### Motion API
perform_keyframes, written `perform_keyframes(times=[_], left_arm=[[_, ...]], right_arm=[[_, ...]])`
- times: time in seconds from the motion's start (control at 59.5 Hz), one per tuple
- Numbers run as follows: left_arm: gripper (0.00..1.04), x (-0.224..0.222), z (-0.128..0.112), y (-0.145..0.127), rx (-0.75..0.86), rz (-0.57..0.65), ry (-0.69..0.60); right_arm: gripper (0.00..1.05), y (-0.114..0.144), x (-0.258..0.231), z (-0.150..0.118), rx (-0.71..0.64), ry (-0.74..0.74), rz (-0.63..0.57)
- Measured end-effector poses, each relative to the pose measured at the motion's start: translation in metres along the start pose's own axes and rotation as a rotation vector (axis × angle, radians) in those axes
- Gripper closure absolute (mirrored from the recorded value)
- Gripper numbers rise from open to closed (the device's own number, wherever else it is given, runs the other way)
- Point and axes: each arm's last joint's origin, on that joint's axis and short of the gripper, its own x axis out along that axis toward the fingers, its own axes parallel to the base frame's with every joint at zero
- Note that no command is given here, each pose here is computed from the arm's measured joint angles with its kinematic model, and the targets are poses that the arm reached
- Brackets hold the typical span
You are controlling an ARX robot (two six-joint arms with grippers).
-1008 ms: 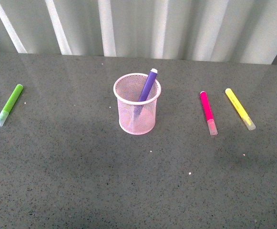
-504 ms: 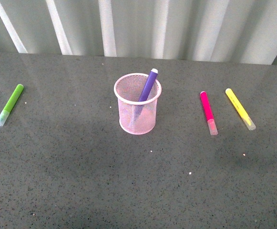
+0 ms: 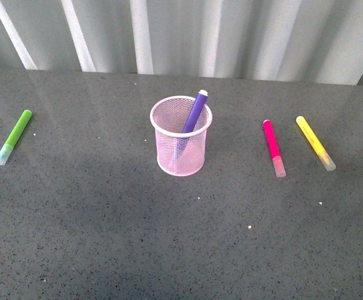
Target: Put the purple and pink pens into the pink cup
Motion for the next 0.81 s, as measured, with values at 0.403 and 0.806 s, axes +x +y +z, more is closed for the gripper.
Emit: perform_keyframes(times=[0.403,0.806], left_arm=[[0.07,0.000,0.000,0.000,0.000,0.000,0.000],[0.07,0.000,0.000,0.000,0.000,0.000,0.000]], right_arm=[[0.07,0.068,0.143,0.011,-0.096,0.292,0.051],[0.07,0.143,0.209,-0.013,0.138,0.429,0.089]])
